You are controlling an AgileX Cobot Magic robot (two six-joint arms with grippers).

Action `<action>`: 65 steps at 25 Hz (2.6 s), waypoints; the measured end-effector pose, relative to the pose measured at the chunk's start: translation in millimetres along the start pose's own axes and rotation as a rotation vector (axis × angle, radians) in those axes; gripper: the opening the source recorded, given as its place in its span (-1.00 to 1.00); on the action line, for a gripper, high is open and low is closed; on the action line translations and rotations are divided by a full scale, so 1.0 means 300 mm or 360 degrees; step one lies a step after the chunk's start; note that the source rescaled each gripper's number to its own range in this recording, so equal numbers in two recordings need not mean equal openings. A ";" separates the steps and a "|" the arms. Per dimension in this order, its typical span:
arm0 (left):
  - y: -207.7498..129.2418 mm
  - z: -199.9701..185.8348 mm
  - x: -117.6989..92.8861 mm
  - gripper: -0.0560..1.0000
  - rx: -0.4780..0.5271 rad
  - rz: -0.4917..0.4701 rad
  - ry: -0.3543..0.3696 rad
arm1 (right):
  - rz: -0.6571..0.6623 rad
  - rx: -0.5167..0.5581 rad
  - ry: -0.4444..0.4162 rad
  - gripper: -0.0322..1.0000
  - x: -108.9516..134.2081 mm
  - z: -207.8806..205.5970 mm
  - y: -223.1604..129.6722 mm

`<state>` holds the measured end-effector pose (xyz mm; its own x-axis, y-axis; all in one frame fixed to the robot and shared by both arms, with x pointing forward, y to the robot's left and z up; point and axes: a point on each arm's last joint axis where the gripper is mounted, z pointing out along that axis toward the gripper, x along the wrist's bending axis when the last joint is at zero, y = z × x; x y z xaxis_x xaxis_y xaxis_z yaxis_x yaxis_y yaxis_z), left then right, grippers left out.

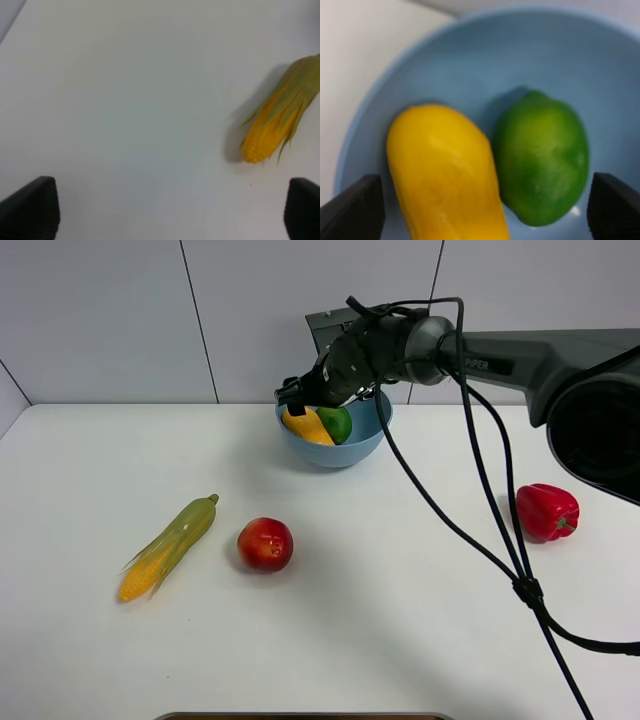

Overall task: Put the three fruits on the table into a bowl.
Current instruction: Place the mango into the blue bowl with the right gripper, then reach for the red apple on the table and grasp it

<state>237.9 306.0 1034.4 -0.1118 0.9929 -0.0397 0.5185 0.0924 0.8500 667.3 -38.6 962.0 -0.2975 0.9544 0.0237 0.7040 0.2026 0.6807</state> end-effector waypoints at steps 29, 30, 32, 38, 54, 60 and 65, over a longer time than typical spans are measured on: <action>0.000 0.000 0.000 1.00 0.0000 0.0000 0.0000 | -0.0199 -0.0610 -0.0338 1.00 -0.333 -1.348 0.167; 0.000 0.000 0.000 1.00 0.0000 0.0000 0.0000 | -0.0211 -0.0642 -0.0344 1.00 -0.341 -1.400 0.148; 0.000 0.000 0.000 1.00 0.0000 0.0000 0.0000 | -0.0216 -0.0706 -0.0349 1.00 -0.357 -1.494 0.110; 0.000 0.000 0.000 1.00 0.0000 0.0000 0.0000 | -0.0178 -0.0817 -0.0319 1.00 -0.396 -1.724 -0.034; 0.000 0.000 0.000 1.00 0.0000 0.0000 0.0000 | -0.0003 -0.0961 -0.0449 1.00 -0.415 -1.951 -0.381; 0.000 0.000 0.000 1.00 0.0000 0.0000 0.0000 | 0.0075 -0.0775 -0.0447 1.00 -0.402 -1.802 -0.564; 0.000 0.000 0.000 1.00 0.0000 0.0000 0.0000 | 0.0167 -0.0661 -0.0384 1.00 -0.394 -1.656 -0.689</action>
<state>237.9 306.0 1034.4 -0.1118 0.9929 -0.0397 0.5185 0.0924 0.8500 236.5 -302.1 1182.2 -0.0463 0.9985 -0.0291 0.3909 0.0449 0.9193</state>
